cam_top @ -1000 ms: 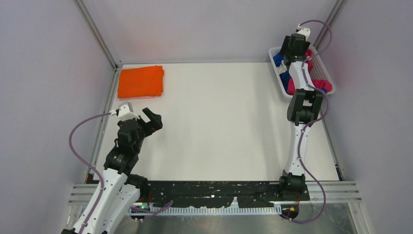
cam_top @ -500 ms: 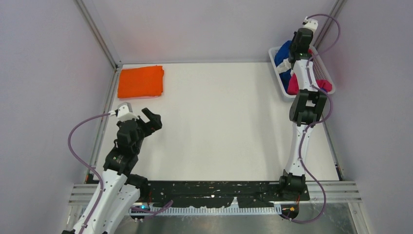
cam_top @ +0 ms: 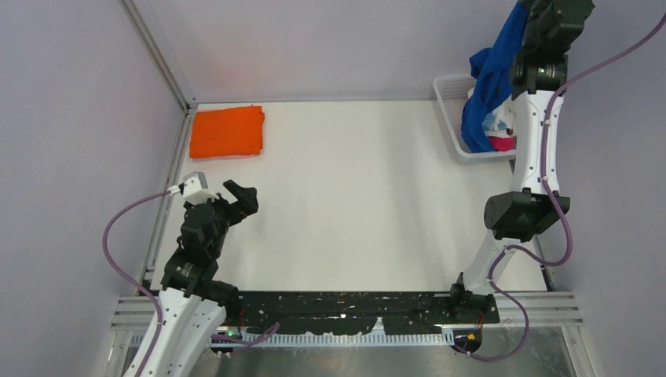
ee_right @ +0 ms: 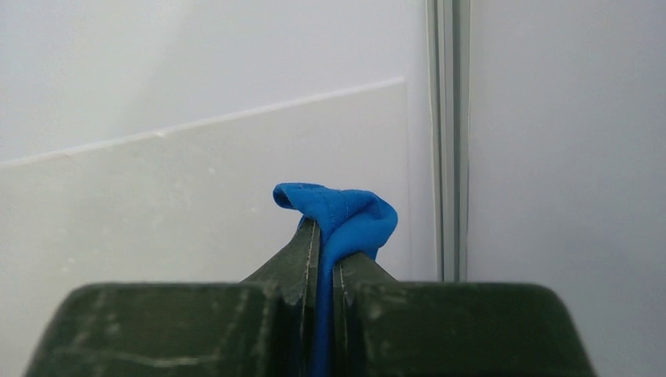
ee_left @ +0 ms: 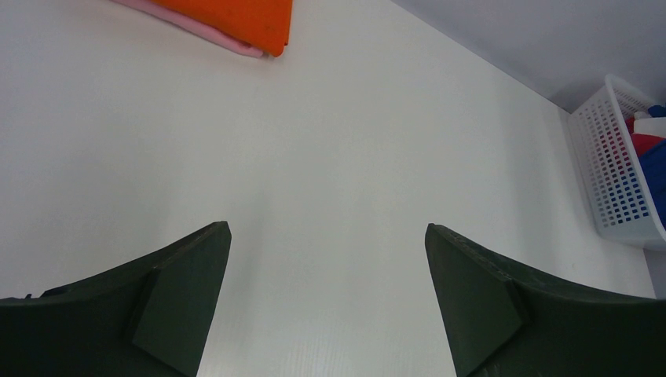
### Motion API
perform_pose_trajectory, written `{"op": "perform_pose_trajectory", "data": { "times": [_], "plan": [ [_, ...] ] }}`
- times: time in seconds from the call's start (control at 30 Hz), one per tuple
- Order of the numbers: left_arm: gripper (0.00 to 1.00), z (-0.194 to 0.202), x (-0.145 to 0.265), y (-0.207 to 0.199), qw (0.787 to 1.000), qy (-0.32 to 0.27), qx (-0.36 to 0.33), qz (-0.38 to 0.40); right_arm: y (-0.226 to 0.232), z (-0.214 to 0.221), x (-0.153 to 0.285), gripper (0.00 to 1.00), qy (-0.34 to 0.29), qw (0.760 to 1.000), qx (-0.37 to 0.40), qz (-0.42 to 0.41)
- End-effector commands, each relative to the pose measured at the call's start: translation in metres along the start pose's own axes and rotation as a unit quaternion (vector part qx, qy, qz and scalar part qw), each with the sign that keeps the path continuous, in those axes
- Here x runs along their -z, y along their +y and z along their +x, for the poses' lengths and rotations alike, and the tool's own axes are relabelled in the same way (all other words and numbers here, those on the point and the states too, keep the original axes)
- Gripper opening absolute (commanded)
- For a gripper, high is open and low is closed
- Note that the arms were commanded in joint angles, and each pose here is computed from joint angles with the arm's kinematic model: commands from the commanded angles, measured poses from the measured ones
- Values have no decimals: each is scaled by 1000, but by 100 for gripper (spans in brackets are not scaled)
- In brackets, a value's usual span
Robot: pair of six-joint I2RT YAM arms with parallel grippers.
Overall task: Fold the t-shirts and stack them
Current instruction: Move the tshirt to the center of the board
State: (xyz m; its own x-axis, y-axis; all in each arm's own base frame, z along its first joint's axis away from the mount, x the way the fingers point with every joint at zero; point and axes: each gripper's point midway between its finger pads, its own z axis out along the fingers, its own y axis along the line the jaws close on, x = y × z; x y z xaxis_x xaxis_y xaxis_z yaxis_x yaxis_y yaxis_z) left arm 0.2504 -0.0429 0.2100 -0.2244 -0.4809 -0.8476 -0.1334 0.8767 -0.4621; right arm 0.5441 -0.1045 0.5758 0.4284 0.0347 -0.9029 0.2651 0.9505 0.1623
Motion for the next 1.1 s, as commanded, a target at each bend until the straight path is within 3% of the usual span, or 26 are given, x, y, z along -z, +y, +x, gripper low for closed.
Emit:
{"op": "perform_pose_trajectory", "data": {
  "times": [0.0, 0.17, 0.3, 0.43, 0.73, 0.93, 1.07],
  "plan": [
    [99, -1, 5, -2, 1000, -3, -2, 11, 23, -130, 34, 5, -135, 988, -54, -59],
    [99, -2, 9, -2, 1000, -7, -1, 15, 44, -180, 68, 5, -158, 974, -104, -122],
    [99, -1, 11, -1, 1000, -6, -2, 15, 78, -205, 102, 5, -149, 951, -153, -223],
    [99, 0, 13, -3, 1000, -2, -2, 21, 114, -229, 144, 5, -127, 912, -198, -337],
    [99, 1, 19, -5, 999, 1, 2, 33, 160, -295, 241, 5, -137, 816, -273, -492],
    [99, 0, 23, -10, 999, 0, 8, 49, 190, -298, 285, 5, -138, 782, -277, -542],
    [99, 1, 24, -9, 999, -1, 9, 47, 208, -268, 298, 5, -100, 753, -296, -579]
  ]
}}
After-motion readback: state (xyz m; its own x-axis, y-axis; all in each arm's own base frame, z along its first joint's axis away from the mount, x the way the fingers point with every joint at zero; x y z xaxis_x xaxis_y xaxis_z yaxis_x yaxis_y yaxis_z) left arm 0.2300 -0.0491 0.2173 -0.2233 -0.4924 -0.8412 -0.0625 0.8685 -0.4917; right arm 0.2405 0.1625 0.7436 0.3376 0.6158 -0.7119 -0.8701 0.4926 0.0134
